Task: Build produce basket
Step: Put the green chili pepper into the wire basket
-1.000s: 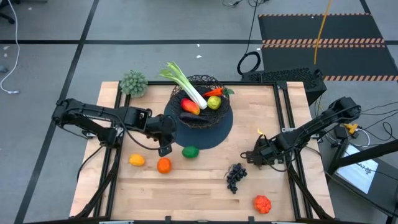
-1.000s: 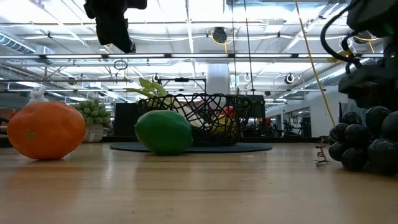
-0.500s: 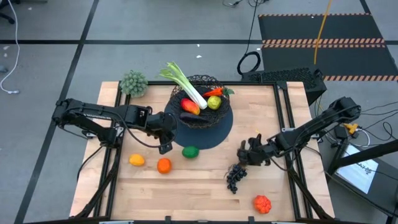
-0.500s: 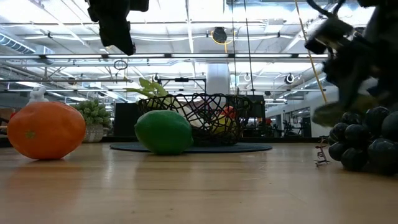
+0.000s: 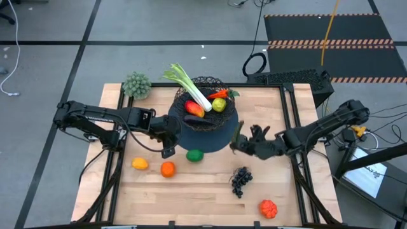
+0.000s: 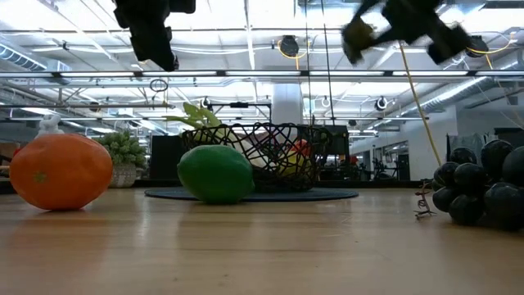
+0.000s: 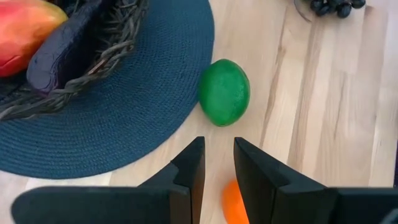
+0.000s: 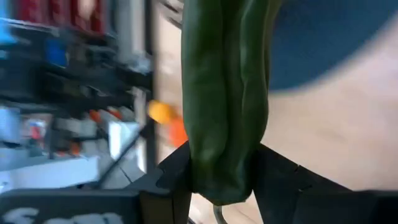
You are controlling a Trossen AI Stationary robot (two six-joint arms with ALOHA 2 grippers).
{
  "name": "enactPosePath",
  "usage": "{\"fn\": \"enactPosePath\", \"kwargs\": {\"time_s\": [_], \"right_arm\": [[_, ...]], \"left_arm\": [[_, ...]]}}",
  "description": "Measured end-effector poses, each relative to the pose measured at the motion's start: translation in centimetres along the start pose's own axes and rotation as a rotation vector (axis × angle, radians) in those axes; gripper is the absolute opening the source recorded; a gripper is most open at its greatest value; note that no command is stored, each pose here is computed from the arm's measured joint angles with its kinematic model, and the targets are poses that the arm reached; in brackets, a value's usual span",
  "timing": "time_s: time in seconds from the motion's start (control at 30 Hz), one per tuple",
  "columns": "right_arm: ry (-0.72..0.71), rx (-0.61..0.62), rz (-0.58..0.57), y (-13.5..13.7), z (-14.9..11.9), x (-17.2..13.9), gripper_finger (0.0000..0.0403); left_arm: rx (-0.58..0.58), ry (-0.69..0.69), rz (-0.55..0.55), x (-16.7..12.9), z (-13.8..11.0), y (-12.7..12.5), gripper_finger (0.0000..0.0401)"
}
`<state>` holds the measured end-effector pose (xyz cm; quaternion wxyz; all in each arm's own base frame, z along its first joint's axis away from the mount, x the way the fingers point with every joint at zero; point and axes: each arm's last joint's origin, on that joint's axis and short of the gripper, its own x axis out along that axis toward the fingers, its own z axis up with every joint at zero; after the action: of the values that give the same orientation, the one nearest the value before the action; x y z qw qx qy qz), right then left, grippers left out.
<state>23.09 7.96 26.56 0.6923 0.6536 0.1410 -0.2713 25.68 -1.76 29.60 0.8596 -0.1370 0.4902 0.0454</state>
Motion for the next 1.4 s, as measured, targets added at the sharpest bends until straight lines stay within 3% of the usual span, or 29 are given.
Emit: {"fn": "enactPosePath", "kwargs": {"time_s": [0.3, 0.57, 0.77, 0.97, 1.13, 1.4], "right_arm": [[-0.151, -0.288, 0.180, 7.6, 3.3, -2.4, 0.0132], [-0.268, -0.638, 0.248, 11.8, 5.9, -4.7, 0.0132], [-0.298, -0.927, 0.242, 12.6, 7.3, -4.9, 0.0132], [-0.341, -1.322, 0.188, 12.5, 7.7, -4.9, 0.0132], [-0.377, -1.602, 0.143, 12.5, 7.7, -4.9, 0.0132], [-0.423, -1.946, 0.074, 12.5, 7.8, -4.9, 0.0132]], "left_arm": [[-0.001, 0.016, -0.062, -0.2, -0.1, -0.2, 0.0086], [-0.088, -0.082, -0.154, -3.1, -0.3, -0.3, 0.0086], [-0.133, -0.300, -0.157, -5.9, 0.1, 0.0, 0.0086], [-0.173, -0.471, -0.114, -7.6, 0.9, 0.8, 0.0086], [-0.197, -0.523, -0.082, -7.9, 1.3, 1.5, 0.0086], [-0.224, -0.536, -0.075, -7.9, 1.5, 1.9, 0.0086]]}}
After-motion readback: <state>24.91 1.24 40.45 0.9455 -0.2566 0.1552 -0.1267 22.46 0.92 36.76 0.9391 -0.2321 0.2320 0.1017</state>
